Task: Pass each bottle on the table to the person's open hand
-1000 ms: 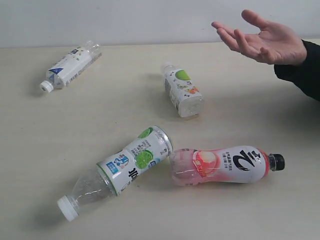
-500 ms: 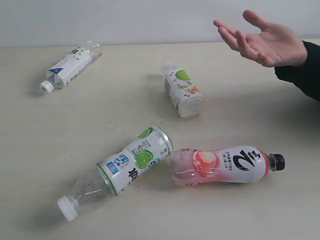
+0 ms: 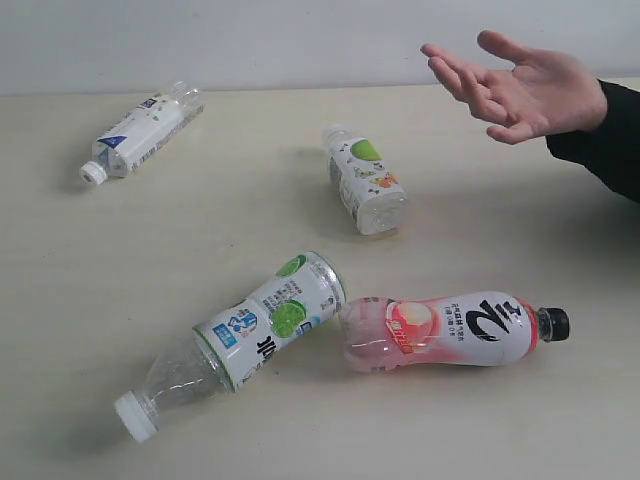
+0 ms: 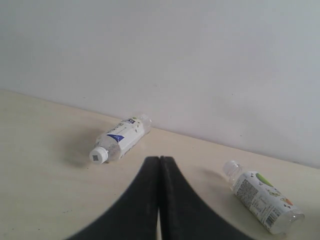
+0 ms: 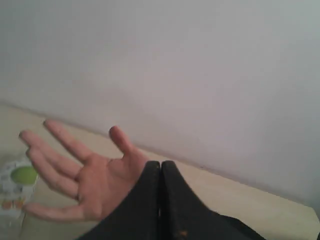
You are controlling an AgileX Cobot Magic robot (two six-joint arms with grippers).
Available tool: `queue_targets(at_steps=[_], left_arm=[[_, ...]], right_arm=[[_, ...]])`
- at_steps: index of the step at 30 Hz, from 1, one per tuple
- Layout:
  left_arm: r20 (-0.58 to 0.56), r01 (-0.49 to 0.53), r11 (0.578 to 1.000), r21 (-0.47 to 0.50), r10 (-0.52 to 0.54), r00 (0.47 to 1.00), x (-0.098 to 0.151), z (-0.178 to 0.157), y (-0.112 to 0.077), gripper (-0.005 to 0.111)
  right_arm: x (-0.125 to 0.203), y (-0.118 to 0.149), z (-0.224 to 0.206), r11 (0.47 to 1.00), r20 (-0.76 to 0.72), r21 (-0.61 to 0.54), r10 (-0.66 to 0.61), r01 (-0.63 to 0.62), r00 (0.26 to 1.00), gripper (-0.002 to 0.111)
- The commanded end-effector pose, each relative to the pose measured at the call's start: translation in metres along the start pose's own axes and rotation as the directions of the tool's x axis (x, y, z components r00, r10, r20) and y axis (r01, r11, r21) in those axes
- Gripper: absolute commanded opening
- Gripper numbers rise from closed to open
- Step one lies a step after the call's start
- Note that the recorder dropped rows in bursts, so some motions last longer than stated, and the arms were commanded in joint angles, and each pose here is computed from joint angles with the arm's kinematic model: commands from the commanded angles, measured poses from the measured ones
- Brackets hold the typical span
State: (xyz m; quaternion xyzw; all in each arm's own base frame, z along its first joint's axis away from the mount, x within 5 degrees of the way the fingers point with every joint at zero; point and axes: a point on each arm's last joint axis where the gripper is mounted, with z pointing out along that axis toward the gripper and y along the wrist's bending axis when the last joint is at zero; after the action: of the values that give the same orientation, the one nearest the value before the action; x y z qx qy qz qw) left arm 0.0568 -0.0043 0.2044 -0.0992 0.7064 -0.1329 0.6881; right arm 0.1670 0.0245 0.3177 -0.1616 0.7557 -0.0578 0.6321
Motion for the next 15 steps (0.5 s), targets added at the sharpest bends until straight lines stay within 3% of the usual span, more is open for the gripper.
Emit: queue_targets(at_steps=[1, 3, 6, 7, 11, 15], left_arm=[[0.001, -0.005, 1.0, 0.008, 0.005, 1.0, 0.001, 0.0, 0.0, 0.0], [0.001, -0.005, 1.0, 0.008, 0.005, 1.0, 0.001, 0.0, 0.0, 0.0], [0.001, -0.005, 1.0, 0.008, 0.005, 1.0, 0.001, 0.0, 0.0, 0.0], [0.001, -0.005, 1.0, 0.008, 0.005, 1.0, 0.001, 0.0, 0.0, 0.0], [0.001, -0.005, 1.0, 0.008, 0.005, 1.0, 0.001, 0.0, 0.0, 0.0], [0.001, -0.005, 1.0, 0.008, 0.005, 1.0, 0.001, 0.0, 0.0, 0.0]], right_arm=[[0.006, 0.02, 0.018, 0.958, -0.142, -0.102, -0.28, 0.268, 0.949, 0.0], [0.007, 0.035, 0.024, 0.909, -0.2, -0.191, -0.405, 0.37, 0.892, 0.0], [0.009, 0.055, 0.029, 0.833, -0.286, -0.352, -0.53, 0.427, 0.798, 0.0], [0.009, 0.061, 0.03, 0.812, -0.307, -0.409, -0.553, 0.417, 0.775, 0.0], [0.016, 0.086, 0.036, 0.631, -0.361, -0.684, -0.729, 0.366, 0.582, 0.0], [0.022, 0.102, 0.045, 0.525, -0.38, -0.819, -0.799, 0.232, 0.467, 0.0]])
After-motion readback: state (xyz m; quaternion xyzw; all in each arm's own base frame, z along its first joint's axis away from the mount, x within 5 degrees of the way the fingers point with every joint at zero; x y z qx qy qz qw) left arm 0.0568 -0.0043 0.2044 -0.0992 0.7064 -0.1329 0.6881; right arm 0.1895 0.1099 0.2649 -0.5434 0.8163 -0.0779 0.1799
